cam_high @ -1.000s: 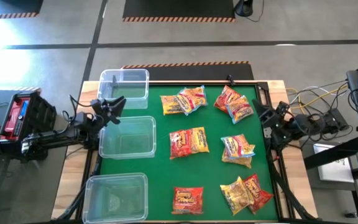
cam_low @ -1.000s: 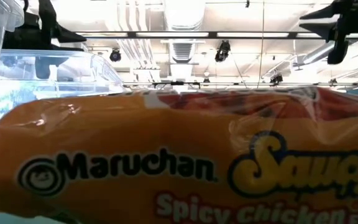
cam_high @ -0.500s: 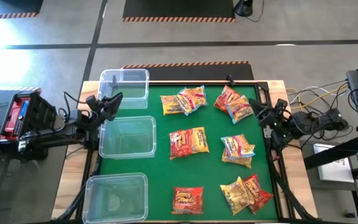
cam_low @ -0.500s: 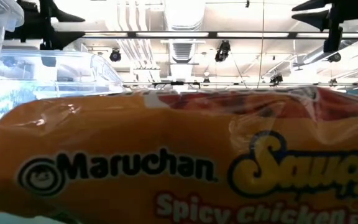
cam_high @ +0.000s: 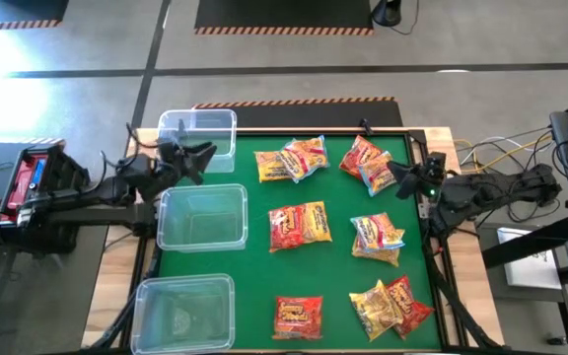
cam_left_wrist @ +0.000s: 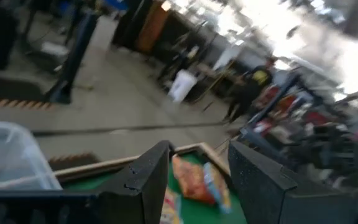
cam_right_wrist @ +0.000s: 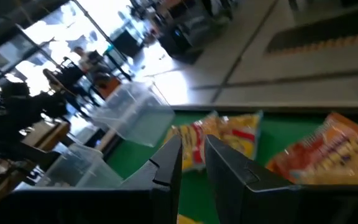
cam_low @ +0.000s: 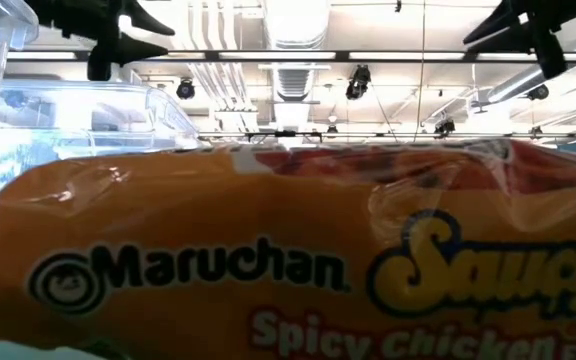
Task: Sort Maruchan noodles
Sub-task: Put the top right blue noodle pack into the middle transparent bin
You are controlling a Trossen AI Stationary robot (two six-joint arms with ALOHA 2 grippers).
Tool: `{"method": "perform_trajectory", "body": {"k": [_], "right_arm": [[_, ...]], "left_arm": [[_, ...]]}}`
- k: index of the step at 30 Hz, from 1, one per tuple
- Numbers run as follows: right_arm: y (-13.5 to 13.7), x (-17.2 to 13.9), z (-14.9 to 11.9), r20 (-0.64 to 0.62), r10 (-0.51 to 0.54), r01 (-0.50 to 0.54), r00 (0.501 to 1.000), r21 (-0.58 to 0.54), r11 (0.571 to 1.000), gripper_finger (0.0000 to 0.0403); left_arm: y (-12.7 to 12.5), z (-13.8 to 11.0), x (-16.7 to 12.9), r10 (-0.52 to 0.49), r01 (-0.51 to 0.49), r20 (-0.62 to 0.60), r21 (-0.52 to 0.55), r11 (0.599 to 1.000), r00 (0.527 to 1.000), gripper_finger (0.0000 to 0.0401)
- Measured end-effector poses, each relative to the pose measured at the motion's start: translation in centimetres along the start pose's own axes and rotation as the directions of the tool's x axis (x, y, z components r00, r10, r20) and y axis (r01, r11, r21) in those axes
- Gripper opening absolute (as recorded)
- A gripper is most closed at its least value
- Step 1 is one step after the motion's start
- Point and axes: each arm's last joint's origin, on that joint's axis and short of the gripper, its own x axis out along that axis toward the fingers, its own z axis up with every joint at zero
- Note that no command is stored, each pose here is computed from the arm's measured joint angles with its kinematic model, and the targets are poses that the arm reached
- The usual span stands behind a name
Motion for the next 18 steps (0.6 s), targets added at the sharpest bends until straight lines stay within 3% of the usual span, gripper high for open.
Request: {"method": "perform_trajectory", "body": {"k": [7,18], "right_arm": [[0.0,0.1,-0.3,-0.118,-0.108,0.113,0.987,0.032,0.993,0.0061],[1.2,2.6,-2.1,-0.174,-0.220,0.208,0.960,-0.082,0.975,0.0061]], "left_arm": [[-2.2,1.8,2.0,0.032,-0.031,-0.020,0.065,0.997,0.999,0.0150],[-3.3,0.5,5.1,0.112,-0.094,-0.147,0.124,0.988,0.983,0.0150]]}}
